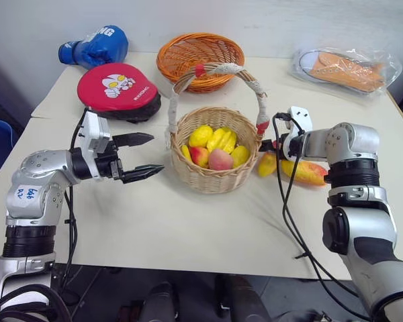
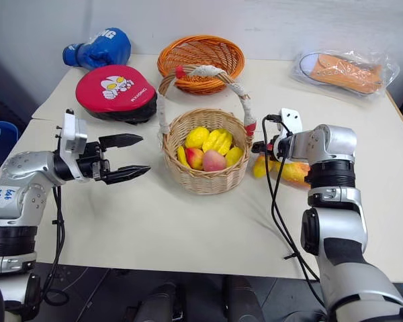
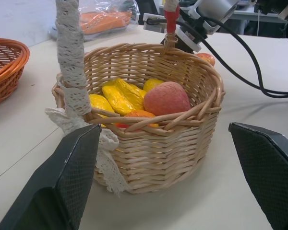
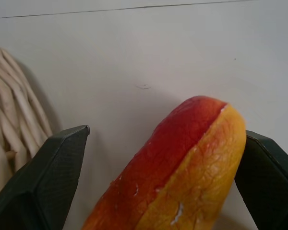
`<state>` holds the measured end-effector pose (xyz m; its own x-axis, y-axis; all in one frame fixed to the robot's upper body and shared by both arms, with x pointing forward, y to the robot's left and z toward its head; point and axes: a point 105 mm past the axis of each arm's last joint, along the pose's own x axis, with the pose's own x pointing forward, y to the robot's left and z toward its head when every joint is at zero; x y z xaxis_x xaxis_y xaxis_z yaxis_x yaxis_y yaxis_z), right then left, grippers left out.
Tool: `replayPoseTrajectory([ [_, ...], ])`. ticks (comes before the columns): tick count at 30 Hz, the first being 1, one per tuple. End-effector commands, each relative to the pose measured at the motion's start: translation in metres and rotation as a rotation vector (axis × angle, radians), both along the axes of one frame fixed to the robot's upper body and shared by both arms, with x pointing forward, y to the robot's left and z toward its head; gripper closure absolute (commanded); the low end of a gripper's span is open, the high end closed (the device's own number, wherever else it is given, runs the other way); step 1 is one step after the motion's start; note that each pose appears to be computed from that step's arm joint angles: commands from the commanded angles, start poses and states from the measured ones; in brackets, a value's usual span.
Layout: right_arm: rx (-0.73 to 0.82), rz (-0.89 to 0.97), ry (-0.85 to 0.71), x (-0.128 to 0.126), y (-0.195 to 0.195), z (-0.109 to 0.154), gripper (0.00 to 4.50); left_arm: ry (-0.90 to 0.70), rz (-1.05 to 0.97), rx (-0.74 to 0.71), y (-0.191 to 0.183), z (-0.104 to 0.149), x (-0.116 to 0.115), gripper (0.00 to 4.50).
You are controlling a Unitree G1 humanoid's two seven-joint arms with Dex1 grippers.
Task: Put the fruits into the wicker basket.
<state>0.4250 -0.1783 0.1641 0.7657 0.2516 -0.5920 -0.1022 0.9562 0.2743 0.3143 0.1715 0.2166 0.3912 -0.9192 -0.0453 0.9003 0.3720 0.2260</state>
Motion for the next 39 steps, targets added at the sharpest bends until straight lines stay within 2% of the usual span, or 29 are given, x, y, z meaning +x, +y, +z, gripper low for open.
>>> replayPoseTrajectory([
  [1, 0.039, 0.029, -0.006, 0.0, 0.009, 0.007, 0.19, -0.063, -0.004, -0.018, 0.0, 0.013, -0.004, 0.0],
  [4, 0.059, 0.03, -0.007, 0.001, 0.011, 0.007, 0.88, -0.066, -0.007, -0.02, -0.002, 0.014, -0.004, 0.0],
  [8, 0.103, 0.001, -0.063, 0.006, 0.006, 0.019, 2.28, -0.065, -0.015, -0.018, -0.004, 0.015, -0.003, 0.0],
  [11, 0.171, -0.033, -0.13, 0.007, -0.004, 0.039, 2.77, -0.043, -0.031, -0.016, -0.005, 0.012, -0.005, 0.0],
  [15, 0.276, -0.036, -0.195, -0.002, -0.015, 0.068, 2.81, -0.018, -0.058, -0.007, -0.004, 0.011, -0.007, 0.0],
  [19, 0.303, -0.068, -0.207, -0.017, -0.038, 0.083, 2.81, -0.02, -0.074, -0.011, -0.003, 0.018, -0.006, 0.0],
  [23, 0.209, 0.152, -0.271, -0.062, -0.043, 0.099, 2.81, -0.02, -0.078, 0.01, 0.001, 0.021, -0.004, 0.0],
  [27, 0.193, 0.557, -0.338, -0.119, -0.001, 0.106, 2.81, -0.01, -0.081, 0.029, 0.005, 0.02, -0.006, 0.0],
  [30, 0.25, 0.712, -0.391, -0.139, 0.028, 0.105, 2.81, 0.001, -0.075, 0.034, 0.007, 0.019, -0.008, 0.0],
  [33, 0.283, 0.777, -0.49, -0.143, 0.075, 0.101, 2.81, -0.003, -0.069, 0.037, 0.006, 0.019, -0.008, 0.0],
  [39, 0.195, 0.662, -0.694, -0.124, 0.132, 0.106, 2.81, -0.009, -0.07, 0.031, 0.003, 0.024, -0.01, 0.0],
])
